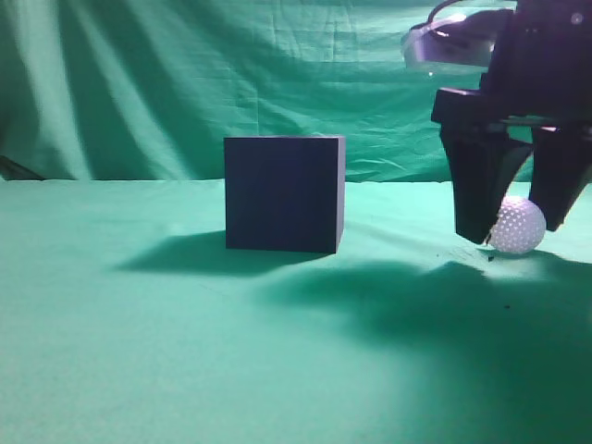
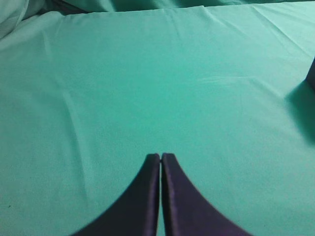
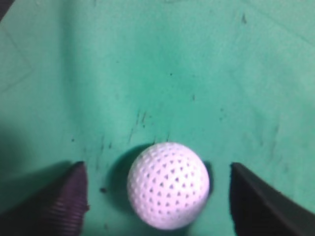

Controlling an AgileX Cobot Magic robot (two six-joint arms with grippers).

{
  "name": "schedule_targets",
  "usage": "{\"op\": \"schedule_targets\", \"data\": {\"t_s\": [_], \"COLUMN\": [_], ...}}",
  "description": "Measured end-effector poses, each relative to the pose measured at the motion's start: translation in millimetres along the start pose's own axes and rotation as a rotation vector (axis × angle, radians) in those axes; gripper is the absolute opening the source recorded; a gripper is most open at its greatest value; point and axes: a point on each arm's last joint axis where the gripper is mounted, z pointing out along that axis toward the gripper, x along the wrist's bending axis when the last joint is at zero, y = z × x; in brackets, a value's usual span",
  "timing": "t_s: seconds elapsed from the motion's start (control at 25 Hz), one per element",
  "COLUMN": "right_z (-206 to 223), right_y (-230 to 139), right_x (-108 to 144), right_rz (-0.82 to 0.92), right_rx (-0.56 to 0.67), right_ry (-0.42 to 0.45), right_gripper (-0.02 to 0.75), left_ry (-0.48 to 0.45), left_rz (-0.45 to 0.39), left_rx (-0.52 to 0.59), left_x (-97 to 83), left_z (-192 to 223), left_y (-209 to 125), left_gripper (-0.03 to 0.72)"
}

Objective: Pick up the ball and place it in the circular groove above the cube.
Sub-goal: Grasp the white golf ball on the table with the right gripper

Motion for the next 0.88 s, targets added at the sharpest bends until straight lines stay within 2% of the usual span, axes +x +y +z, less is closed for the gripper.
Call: {"op": "schedule_targets", "data": {"t_s": [0.2,0.24,0.36,0.4,0.44,0.6,0.76,0.88], "right_z": [6,6,6,4,0,-40,-92,-106], "right_y": [2,2,2,3,6,28,51,60], "right_x": [-1,-1,-1,-1,-1,1,23,51], "right_rz": [-0.004,-0.003,0.007,0.008,0.010,0.023,-0.021,-0.089], "right_rx": [-0.006,-0.007,-0.005,0.001,0.002,-0.089,-0.268,-0.341], "right_ry": [-0.009,-0.010,-0.010,-0.009,-0.007,-0.004,0.021,0.054], "right_gripper": [0.317,0.300,0.314,0.274,0.294,0.294,0.294,0.294], "left_ry": [0.000,0.000,0.000,0.000,0.000,0.000,0.000,0.000], "left_rz": [0.000,0.000,0.000,0.000,0.000,0.000,0.000,0.000], "left_rx": [0.000,0.000,0.000,0.000,0.000,0.000,0.000,0.000], "left_x": [0.0,0.0,0.0,0.0,0.0,0.0,0.0,0.0], "left_z": [0,0,0,0,0,0,0,0], "left_y": [0,0,0,0,0,0,0,0], "left_gripper": [0.000,0.000,0.000,0.000,0.000,0.000,0.000,0.000]}}
